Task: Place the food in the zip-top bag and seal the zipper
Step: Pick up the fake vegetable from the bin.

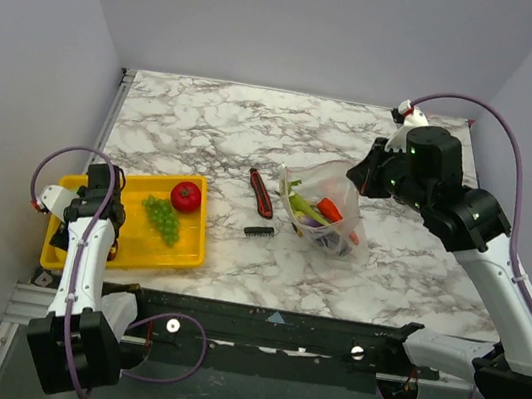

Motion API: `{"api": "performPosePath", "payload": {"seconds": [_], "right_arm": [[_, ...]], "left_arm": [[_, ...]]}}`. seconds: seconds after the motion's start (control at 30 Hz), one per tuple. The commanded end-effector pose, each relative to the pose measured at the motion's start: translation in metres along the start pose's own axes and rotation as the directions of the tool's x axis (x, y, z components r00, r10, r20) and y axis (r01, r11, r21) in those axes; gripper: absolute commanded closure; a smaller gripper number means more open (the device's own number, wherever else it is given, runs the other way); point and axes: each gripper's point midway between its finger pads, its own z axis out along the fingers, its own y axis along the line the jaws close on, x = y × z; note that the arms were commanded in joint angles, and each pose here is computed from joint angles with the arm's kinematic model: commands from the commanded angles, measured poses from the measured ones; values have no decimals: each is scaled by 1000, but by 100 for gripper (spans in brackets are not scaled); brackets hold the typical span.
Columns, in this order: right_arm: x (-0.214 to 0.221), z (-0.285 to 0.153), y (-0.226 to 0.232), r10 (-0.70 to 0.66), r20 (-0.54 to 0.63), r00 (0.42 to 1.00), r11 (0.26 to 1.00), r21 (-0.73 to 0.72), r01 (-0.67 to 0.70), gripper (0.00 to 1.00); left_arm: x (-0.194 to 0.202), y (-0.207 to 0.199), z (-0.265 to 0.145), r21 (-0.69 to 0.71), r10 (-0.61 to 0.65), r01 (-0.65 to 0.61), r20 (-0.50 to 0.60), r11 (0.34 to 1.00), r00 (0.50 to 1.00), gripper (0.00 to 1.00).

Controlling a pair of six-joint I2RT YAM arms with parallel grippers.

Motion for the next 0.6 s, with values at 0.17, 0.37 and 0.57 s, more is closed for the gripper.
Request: {"api": "performPosePath", "payload": {"seconds": [0.17, 0.37, 0.57], "right_arm": [[-13, -16, 7, 4, 55, 998, 999, -43, -2, 99], [-13, -16, 9, -2, 49, 999, 998, -55, 5, 99], [-9, -15, 6, 9, 52, 999, 999, -46, -6, 99]], "left_arm": [[26, 19, 29, -99, -30, 23, -75, 995, 997, 1], [37, 19, 37, -107, -31, 18, -122, 994, 992, 8], [40, 11, 37, -56, -12, 5, -137, 998, 990, 17]]}}
